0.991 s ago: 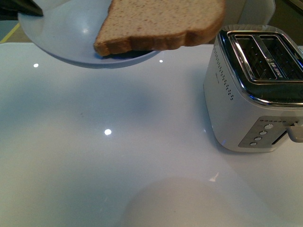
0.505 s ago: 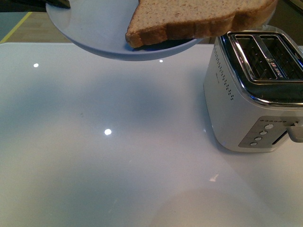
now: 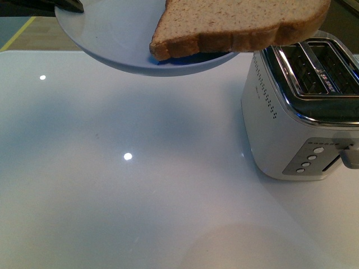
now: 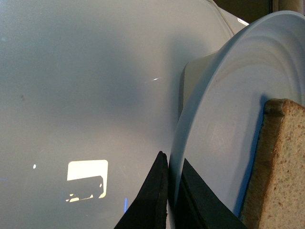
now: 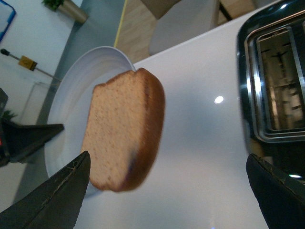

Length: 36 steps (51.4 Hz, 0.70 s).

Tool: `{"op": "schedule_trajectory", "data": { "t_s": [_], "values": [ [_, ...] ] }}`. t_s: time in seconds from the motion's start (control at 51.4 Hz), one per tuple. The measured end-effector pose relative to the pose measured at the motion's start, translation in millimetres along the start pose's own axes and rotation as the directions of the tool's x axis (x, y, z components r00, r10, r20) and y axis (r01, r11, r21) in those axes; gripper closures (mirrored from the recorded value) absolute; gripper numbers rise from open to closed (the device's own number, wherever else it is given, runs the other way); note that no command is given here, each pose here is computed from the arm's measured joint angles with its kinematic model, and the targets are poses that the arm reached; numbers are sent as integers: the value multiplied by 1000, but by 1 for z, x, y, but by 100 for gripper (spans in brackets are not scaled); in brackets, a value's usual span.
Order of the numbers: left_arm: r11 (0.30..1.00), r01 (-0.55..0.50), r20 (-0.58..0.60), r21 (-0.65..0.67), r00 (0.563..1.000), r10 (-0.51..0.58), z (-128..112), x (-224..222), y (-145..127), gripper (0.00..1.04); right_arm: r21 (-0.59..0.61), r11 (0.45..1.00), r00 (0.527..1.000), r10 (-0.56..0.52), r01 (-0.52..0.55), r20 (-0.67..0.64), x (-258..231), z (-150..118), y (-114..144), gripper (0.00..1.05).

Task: Left arm holds plate, right arm toasts bread

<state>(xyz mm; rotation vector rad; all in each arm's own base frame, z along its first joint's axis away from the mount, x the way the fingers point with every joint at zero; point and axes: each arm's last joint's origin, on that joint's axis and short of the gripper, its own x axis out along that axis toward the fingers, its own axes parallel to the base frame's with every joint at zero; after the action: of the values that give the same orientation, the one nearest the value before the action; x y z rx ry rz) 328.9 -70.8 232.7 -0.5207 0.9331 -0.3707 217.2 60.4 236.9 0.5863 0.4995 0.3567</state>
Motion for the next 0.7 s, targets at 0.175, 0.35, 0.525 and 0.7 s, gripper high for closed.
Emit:
{"op": "schedule_trajectory", "data": {
  "t_s": [0.175,0.35,0.525,0.7],
  "values": [
    [1000,2,-4,-2,1000,-2,0,0,0,102,143,989,998,43,-37,-35,35,4,-3,9],
    [1000,14,-12,-3,1000,-14,-1,0,-1,102,210,977,996,58,-45,-61,53,2,-3,9],
    [1000,20,-16,-5,1000,-20,-2,0,-2,102,237,970,994,74,-54,-77,59,-1,3,22],
    [1000,20,-16,-9,1000,-20,-2,0,-2,102,255,965,993,81,-58,-81,60,-3,6,46]
  ]
}}
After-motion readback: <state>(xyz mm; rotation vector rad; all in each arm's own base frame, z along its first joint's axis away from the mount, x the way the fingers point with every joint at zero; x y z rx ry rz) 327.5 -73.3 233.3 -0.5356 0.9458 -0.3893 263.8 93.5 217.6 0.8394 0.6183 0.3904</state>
